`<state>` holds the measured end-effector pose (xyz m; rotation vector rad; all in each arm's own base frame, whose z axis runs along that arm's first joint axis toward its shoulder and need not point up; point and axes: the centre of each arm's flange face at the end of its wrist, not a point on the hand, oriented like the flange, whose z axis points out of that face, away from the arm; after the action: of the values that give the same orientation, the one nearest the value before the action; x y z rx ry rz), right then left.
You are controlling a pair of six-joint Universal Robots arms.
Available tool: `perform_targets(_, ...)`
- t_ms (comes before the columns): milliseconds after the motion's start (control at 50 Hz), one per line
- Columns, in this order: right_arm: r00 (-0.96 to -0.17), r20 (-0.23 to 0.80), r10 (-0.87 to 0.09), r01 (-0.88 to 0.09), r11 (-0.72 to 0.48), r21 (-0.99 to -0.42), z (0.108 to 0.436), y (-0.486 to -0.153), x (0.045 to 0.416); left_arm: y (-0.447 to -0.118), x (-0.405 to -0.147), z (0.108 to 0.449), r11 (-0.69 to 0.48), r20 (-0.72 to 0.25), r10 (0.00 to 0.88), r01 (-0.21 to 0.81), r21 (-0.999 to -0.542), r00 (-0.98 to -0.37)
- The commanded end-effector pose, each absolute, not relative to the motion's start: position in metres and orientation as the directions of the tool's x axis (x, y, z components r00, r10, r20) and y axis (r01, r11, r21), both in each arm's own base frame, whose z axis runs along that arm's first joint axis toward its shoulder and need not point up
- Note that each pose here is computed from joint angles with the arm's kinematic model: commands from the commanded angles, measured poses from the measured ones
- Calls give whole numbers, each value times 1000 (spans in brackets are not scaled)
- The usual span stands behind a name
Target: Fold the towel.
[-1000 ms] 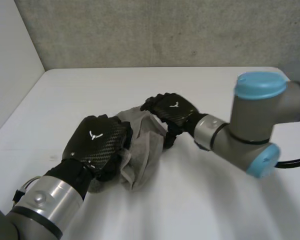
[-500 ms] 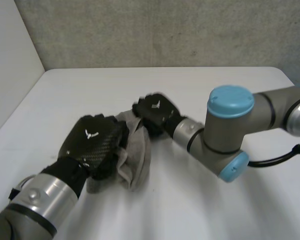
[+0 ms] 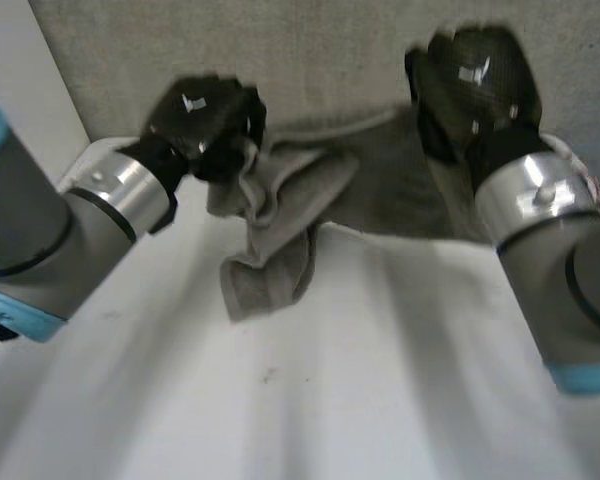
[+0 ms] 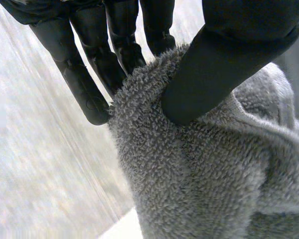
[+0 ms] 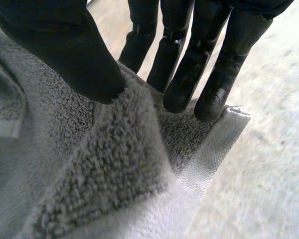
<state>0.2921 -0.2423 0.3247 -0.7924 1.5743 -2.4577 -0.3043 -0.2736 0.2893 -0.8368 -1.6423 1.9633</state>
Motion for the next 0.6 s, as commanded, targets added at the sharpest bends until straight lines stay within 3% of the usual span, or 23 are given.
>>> perform_targets(20, -716, 552, -429, -467, -293, -834, 240, -207, 275, -273, -300, 198, 86, -66, 706, 177, -980, -705)
perform_targets(80, -692, 548, -471, -502, -232, -833, 213, -205, 273, -264, -298, 172, 159, -33, 723, 212, -964, -690)
perform_targets(160, -681, 540, -494, -529, -177, -830, 192, -214, 275, -259, -296, 162, 185, -21, 727, 226, -956, -686)
perform_targets(260, -700, 540, -468, -529, -170, -832, 193, -229, 275, -259, -297, 177, 155, -33, 721, 207, -966, -692)
perform_targets(360, -764, 500, -407, -491, -136, -860, 201, -251, 267, -257, -294, 214, 79, -56, 704, 155, -985, -708)
perform_targets(460, -850, 384, -360, -387, -68, -920, 204, -275, 256, -248, -288, 236, 64, -33, 648, 98, -993, -761)
perform_targets(500, -861, 364, -356, -373, -47, -927, 201, -279, 253, -236, -281, 240, 102, 16, 587, 55, -993, -810)
perform_targets(600, -864, 351, -360, -368, -24, -930, 195, -279, 252, -215, -274, 240, 156, 95, 503, -18, -988, -859)
